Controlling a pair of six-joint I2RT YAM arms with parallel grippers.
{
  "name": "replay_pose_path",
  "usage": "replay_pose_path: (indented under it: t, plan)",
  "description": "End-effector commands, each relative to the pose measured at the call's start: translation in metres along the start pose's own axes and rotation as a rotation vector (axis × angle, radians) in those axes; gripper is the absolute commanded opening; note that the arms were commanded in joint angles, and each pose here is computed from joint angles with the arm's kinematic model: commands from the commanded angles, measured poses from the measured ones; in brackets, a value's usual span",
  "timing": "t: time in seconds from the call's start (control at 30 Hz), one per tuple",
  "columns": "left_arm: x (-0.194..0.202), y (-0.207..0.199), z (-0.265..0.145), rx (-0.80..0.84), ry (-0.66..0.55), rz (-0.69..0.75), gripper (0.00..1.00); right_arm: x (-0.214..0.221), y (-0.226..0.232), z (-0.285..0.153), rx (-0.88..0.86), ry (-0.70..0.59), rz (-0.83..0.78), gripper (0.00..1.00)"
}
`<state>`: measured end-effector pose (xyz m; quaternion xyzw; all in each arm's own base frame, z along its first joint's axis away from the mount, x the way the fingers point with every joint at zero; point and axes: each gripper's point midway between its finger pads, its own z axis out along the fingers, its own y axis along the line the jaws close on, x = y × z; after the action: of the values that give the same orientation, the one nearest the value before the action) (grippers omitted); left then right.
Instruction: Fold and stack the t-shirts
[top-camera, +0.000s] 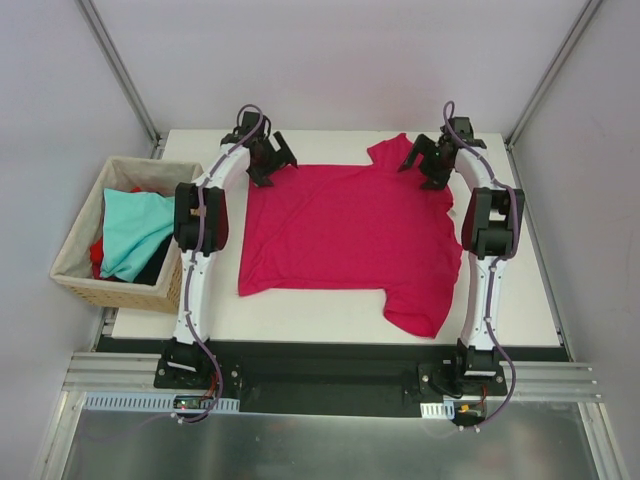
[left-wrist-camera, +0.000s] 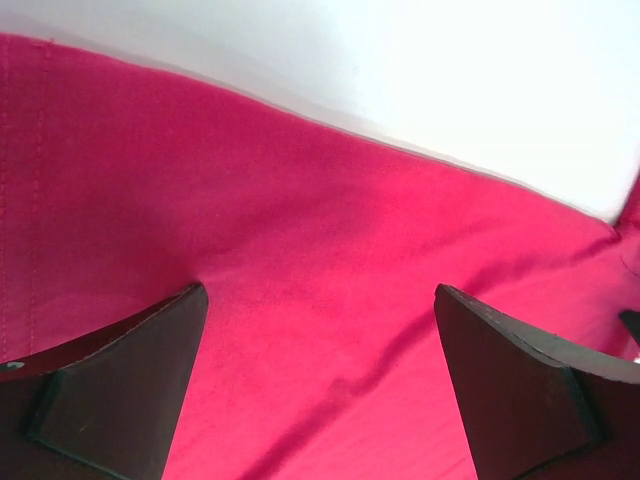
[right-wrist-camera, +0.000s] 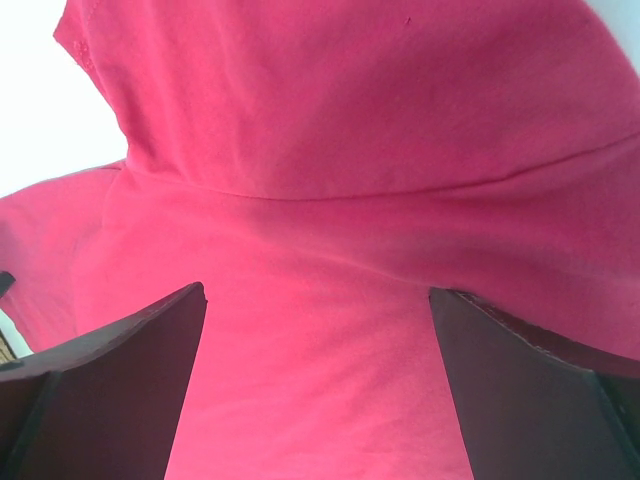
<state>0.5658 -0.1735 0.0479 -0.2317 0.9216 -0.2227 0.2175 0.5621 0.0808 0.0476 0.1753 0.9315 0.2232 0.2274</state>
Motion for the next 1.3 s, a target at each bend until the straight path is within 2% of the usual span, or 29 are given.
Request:
replay_pose_path:
  t: [0.0, 0.27, 0.5, 0.63, 0.7, 0.77, 0.8, 0.83, 0.87, 0.9, 0.93, 0.97, 1.0, 1.03, 1.07, 1.1, 1.13, 1.17, 1.23, 1.27]
  plan:
    - [0.01, 0.006, 0.031, 0.028, 0.054, -0.033, 0.99, -0.023, -0.012, 0.01, -0.003, -0.051, 0.003, 1.0]
    - [-0.002, 0.004, 0.052, 0.069, 0.037, -0.089, 0.99, -0.043, -0.005, 0.015, -0.068, -0.124, 0.022, 1.0]
    - [-0.022, -0.013, 0.044, 0.136, -0.02, -0.057, 0.99, -0.061, 0.007, 0.007, -0.12, -0.164, -0.003, 1.0]
    - [-0.049, -0.037, 0.003, 0.181, -0.105, 0.007, 0.99, -0.081, 0.036, -0.029, -0.19, -0.234, -0.06, 1.0]
    - [-0.059, -0.048, -0.019, 0.204, -0.145, 0.071, 0.99, -0.097, 0.062, -0.069, -0.24, -0.298, -0.107, 1.0]
    - [-0.074, -0.073, -0.061, 0.254, -0.211, 0.133, 0.99, -0.102, 0.083, -0.1, -0.292, -0.331, -0.158, 1.0]
    - [-0.078, -0.08, -0.077, 0.27, -0.235, 0.177, 0.99, -0.107, 0.105, -0.138, -0.332, -0.381, -0.196, 1.0]
    - [-0.084, -0.099, -0.113, 0.32, -0.277, 0.214, 0.99, -0.104, 0.116, -0.156, -0.369, -0.388, -0.219, 1.0]
    - [-0.086, -0.109, -0.132, 0.343, -0.301, 0.24, 0.99, -0.101, 0.126, -0.178, -0.392, -0.406, -0.242, 1.0]
    - [-0.083, -0.111, -0.145, 0.352, -0.307, 0.265, 0.99, -0.098, 0.146, -0.22, -0.43, -0.457, -0.281, 1.0]
    - [-0.084, -0.125, -0.186, 0.387, -0.354, 0.288, 0.99, -0.083, 0.145, -0.227, -0.436, -0.434, -0.276, 1.0]
    - [-0.079, -0.127, -0.201, 0.394, -0.36, 0.29, 0.99, -0.073, 0.145, -0.238, -0.438, -0.432, -0.279, 1.0]
    - [-0.063, -0.111, -0.195, 0.358, -0.319, 0.269, 0.99, -0.061, 0.159, -0.286, -0.461, -0.502, -0.313, 1.0]
    - [-0.055, -0.117, -0.234, 0.381, -0.36, 0.281, 0.99, -0.037, 0.133, -0.262, -0.399, -0.439, -0.256, 1.0]
    - [-0.043, -0.11, -0.239, 0.345, -0.366, 0.275, 0.99, -0.025, 0.125, -0.266, -0.376, -0.438, -0.241, 1.0]
    - [-0.016, -0.083, -0.22, 0.276, -0.304, 0.262, 0.99, -0.006, 0.115, -0.269, -0.352, -0.422, -0.232, 1.0]
    - [-0.001, -0.083, -0.245, 0.282, -0.331, 0.284, 0.99, 0.01, 0.112, -0.293, -0.336, -0.456, -0.233, 1.0]
    - [0.031, -0.061, -0.225, 0.21, -0.276, 0.29, 0.99, 0.042, 0.087, -0.274, -0.286, -0.38, -0.188, 1.0]
    - [0.064, -0.052, -0.243, 0.203, -0.274, 0.306, 0.99, 0.08, 0.079, -0.289, -0.283, -0.359, -0.182, 1.0]
    - [0.099, -0.037, -0.228, 0.165, -0.21, 0.323, 0.99, 0.106, 0.062, -0.276, -0.244, -0.296, -0.153, 1.0]
